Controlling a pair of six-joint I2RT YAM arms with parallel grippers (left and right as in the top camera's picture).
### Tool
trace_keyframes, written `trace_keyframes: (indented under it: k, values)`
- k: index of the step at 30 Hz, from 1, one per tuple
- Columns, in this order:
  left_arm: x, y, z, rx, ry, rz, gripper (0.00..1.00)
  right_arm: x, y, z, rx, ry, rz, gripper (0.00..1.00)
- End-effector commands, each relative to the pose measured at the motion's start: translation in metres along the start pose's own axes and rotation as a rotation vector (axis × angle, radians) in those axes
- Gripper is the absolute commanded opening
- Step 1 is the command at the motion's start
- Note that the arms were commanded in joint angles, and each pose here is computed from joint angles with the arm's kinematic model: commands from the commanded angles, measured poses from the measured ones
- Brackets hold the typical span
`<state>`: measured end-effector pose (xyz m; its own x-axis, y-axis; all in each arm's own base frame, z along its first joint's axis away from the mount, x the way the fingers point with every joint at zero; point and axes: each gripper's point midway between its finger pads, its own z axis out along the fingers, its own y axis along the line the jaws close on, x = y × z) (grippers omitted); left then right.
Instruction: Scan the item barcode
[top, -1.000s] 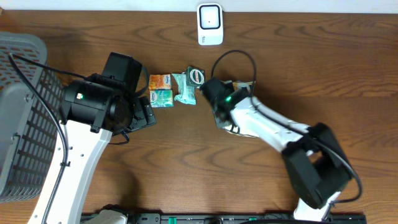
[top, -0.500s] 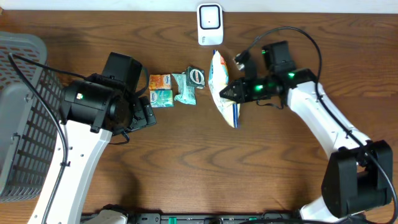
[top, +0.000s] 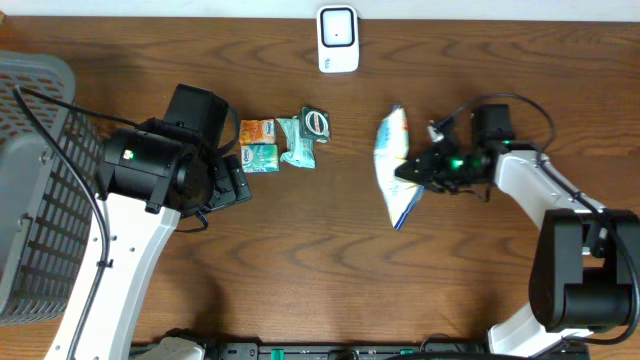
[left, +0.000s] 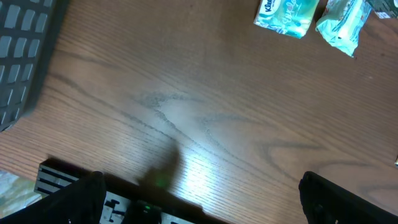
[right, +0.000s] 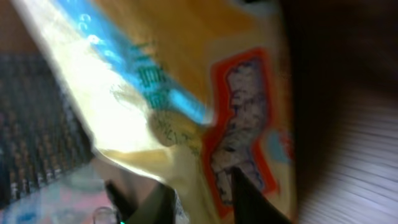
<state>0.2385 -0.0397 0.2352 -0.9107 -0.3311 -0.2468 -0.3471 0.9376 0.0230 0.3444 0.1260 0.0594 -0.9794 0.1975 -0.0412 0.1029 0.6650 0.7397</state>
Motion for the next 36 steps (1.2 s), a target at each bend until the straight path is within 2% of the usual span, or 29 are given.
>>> trace_keyframes:
  k: [1,9,17,22,24,26,30,36]
  values:
    - [0.0,0.002,-0.001,-0.003,-0.002,-0.016,0.98,-0.021,-0.013,-0.02,0.095,-0.07,0.023,0.27]
    - [0.0,0.002,-0.001,-0.002,-0.003,-0.016,0.98,-0.034,-0.026,-0.061,0.371,-0.07,0.0,0.35]
    - [0.0,0.002,-0.001,-0.003,-0.002,-0.016,0.97,-0.038,-0.027,-0.063,0.408,-0.078,-0.025,0.5]
    - [0.0,0.002,-0.001,-0.003,-0.002,-0.016,0.98,-0.035,-0.013,-0.057,0.323,-0.057,-0.047,0.87]
    - [0.0,0.002,-0.001,-0.003,-0.002,-0.016,0.98,-0.031,0.001,-0.053,0.241,-0.031,-0.107,0.95]
    - [0.0,0.002,-0.001,-0.003,-0.002,-0.016,0.98,-0.028,0.015,-0.05,0.16,-0.012,-0.155,0.96]
    - [0.0,0.002,-0.001,-0.003,-0.002,-0.016,0.97,-0.03,0.026,-0.049,0.095,-0.02,-0.152,0.94]
    - [0.0,0.002,-0.001,-0.003,-0.002,-0.016,0.98,-0.039,0.031,-0.044,0.101,-0.051,-0.186,0.97]
